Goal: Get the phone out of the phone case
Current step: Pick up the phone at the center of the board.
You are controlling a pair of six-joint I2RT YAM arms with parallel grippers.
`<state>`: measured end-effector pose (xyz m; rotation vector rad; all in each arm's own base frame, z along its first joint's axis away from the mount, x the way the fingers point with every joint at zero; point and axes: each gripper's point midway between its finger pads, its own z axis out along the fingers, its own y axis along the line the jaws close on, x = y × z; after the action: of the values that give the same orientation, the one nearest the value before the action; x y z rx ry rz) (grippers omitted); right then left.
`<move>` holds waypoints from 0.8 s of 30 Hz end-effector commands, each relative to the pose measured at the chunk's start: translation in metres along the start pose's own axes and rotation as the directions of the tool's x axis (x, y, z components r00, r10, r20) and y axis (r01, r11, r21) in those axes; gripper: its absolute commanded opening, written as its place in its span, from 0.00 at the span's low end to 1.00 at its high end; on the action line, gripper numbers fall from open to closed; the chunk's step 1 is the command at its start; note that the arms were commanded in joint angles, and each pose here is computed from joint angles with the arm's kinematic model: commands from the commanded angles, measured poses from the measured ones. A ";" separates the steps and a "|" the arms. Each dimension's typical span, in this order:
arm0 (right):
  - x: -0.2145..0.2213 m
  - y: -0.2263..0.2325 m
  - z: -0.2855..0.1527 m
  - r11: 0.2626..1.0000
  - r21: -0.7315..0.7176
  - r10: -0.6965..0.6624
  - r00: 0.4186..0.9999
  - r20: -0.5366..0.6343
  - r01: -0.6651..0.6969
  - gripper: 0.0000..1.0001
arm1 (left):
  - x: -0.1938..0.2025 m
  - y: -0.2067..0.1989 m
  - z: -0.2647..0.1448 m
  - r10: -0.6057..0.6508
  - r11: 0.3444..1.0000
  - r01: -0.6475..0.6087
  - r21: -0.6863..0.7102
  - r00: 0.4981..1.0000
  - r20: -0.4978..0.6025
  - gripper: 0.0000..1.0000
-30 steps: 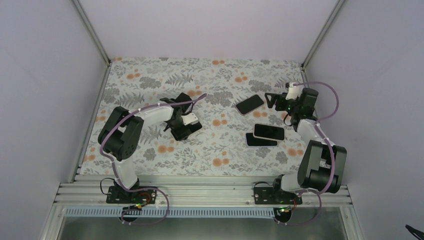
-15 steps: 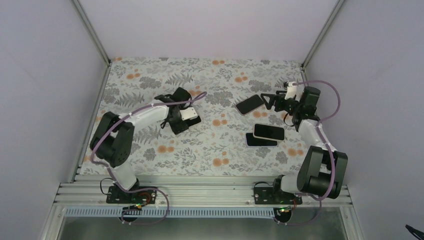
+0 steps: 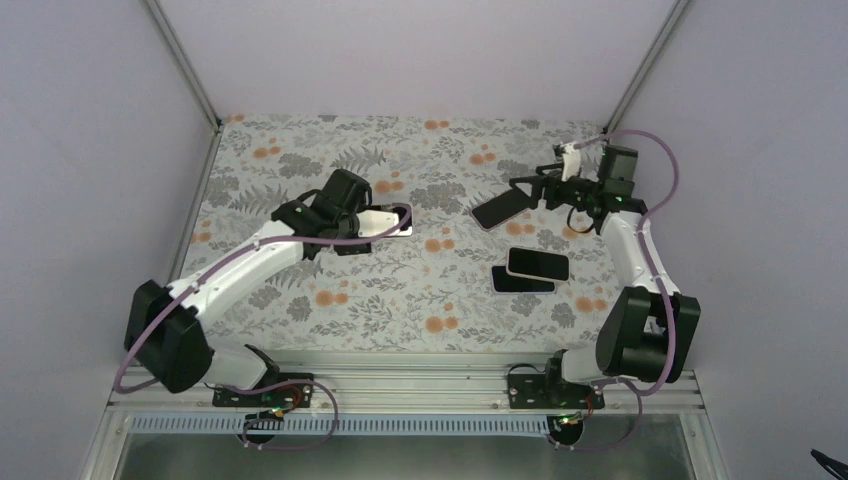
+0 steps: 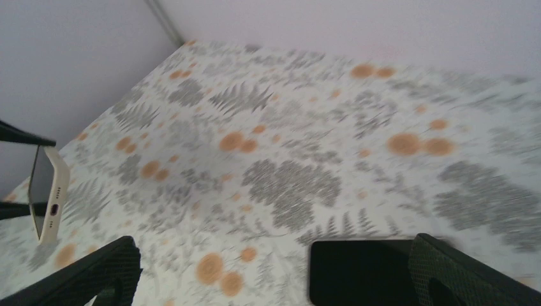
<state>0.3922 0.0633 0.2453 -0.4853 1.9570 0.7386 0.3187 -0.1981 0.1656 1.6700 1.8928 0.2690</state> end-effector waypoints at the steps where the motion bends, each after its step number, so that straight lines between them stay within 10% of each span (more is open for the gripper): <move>1: 0.021 0.032 0.022 0.990 -0.131 0.034 0.993 -0.116 -0.050 0.99 | -0.023 0.016 -0.034 0.239 0.963 -0.224 -0.148 0.966 0.093 0.46; 9: 0.038 0.084 0.054 0.963 -0.261 -0.009 0.967 -0.254 -0.059 0.99 | -0.036 -0.002 -0.059 0.533 0.823 -0.493 -0.282 0.842 0.085 0.45; 24: 0.070 0.185 0.090 0.869 -0.485 -0.129 0.900 -0.416 -0.100 0.82 | -0.050 -0.019 -0.068 0.708 0.659 -0.654 -0.371 0.706 0.013 0.43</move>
<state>0.3135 0.2345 0.1883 -0.9746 2.2107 1.1674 0.2624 -0.2276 0.2013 2.0897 1.0305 0.6190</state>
